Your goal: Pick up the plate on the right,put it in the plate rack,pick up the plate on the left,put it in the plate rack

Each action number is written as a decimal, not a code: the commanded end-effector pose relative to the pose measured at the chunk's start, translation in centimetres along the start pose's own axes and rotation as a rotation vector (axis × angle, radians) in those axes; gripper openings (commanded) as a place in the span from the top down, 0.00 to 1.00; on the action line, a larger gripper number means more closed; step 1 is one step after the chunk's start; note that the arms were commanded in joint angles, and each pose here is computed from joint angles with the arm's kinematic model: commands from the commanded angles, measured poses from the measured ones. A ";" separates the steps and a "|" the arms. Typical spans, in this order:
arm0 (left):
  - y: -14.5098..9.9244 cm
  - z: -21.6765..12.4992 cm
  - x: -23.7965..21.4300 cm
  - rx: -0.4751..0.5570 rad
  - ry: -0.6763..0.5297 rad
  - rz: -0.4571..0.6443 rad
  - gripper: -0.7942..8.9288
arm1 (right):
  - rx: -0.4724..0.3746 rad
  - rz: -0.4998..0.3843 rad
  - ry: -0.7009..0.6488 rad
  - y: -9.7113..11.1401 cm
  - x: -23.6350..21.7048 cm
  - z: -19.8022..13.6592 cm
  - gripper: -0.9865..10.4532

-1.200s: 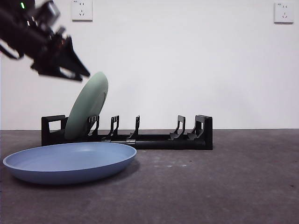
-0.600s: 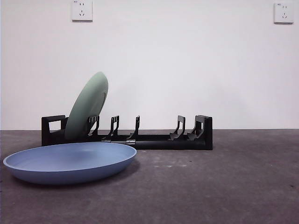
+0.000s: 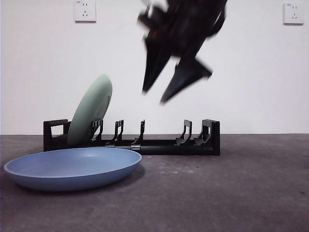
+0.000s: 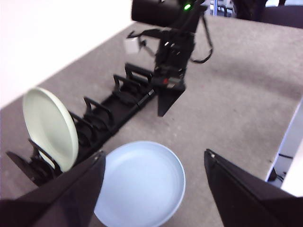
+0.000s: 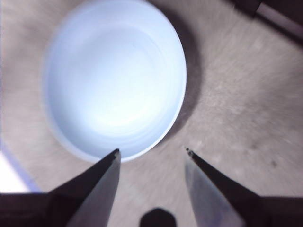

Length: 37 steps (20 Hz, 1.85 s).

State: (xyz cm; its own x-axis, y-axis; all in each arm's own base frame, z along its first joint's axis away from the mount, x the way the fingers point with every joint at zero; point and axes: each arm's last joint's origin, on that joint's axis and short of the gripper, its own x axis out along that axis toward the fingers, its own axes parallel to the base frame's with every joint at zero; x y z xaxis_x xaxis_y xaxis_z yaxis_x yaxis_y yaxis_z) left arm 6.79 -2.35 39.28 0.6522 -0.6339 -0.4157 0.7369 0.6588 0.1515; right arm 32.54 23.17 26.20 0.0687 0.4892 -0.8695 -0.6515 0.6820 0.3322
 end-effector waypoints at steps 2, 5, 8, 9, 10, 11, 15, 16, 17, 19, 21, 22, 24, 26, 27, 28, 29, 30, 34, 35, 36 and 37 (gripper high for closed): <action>0.0 0.0 0.0 0.016 0.003 -0.006 0.55 | 0.044 -0.017 0.058 -0.7 4.3 0.2 0.72; 0.0 0.0 0.1 0.015 0.007 -0.017 0.55 | 0.056 -0.021 0.061 -1.2 5.6 0.3 0.72; 0.0 0.0 0.2 0.015 0.010 -0.025 0.55 | 0.060 -0.026 0.058 -1.4 6.5 0.5 0.72; 0.0 0.0 0.2 0.015 0.010 -0.026 0.55 | 0.064 -0.035 0.057 -1.5 6.8 0.5 0.72; 0.0 0.0 0.2 0.015 0.010 -0.027 0.55 | 0.069 -0.042 0.056 -1.6 7.0 0.5 0.72; 0.0 0.0 0.3 0.014 0.012 -0.029 0.55 | 0.068 -0.054 0.055 -1.7 7.3 0.5 0.72; 0.0 0.0 0.3 0.011 0.015 -0.032 0.55 | 0.064 -0.054 0.046 -1.8 8.0 0.7 0.72; 0.1 0.0 0.4 0.011 0.016 -0.032 0.55 | 0.061 -0.054 0.045 -1.7 8.2 0.7 0.72; 0.1 0.0 0.4 0.011 0.016 -0.032 0.55 | 0.062 -0.050 0.041 -1.7 8.2 0.8 0.72; 0.1 0.0 0.4 0.011 0.017 -0.033 0.55 | 0.061 -0.053 0.037 -1.8 8.4 0.8 0.72; 0.1 0.0 0.4 0.010 0.018 -0.035 0.55 | 0.055 -0.053 0.034 -1.6 8.6 0.9 0.72; 0.1 0.0 0.4 0.010 0.018 -0.035 0.55 | 0.054 -0.053 0.031 -1.6 8.7 0.9 0.72; 0.1 0.0 0.4 0.009 0.019 -0.036 0.55 | 0.056 -0.056 0.027 -1.7 8.9 0.9 0.72; 0.1 0.0 0.5 0.009 0.020 -0.038 0.55 | 0.065 -0.056 0.026 -1.8 9.1 1.0 0.72; 0.1 0.0 0.5 0.010 0.020 -0.041 0.55 | 0.071 -0.056 0.028 -1.8 9.2 0.9 0.72; 0.0 0.0 0.5 0.013 0.019 -0.046 0.55 | 0.075 -0.056 0.030 -1.9 9.5 0.9 0.72; 0.0 0.0 0.5 0.014 0.019 -0.049 0.55 | 0.080 -0.056 0.033 -2.0 9.6 0.9 0.72; 0.0 0.0 0.5 0.016 0.018 -0.052 0.55 | 0.081 -0.056 0.036 -2.0 9.8 0.9 0.72; -0.1 0.1 0.6 0.024 0.019 -0.066 0.55 | 0.087 -0.058 0.053 -2.3 10.4 0.7 0.72; -0.1 0.1 0.6 0.028 0.019 -0.070 0.55 | 0.086 -0.057 0.051 -2.2 10.4 0.7 0.72; -0.1 0.1 0.7 0.029 0.020 -0.077 0.55 | 0.083 -0.055 0.051 -2.0 10.5 0.7 0.72; -0.1 0.1 0.8 0.030 0.022 -0.082 0.55 | 0.090 -0.055 0.052 -2.0 10.5 0.7 0.72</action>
State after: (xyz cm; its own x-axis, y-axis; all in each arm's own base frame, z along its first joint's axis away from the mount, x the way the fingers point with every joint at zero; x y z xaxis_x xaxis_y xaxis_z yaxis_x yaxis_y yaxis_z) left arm 7.27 -2.92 38.98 0.5891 -0.6718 -0.4491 0.7874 0.6021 0.1322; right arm 35.21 27.12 17.68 0.0771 0.4358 -0.8967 -0.5874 0.7466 0.3123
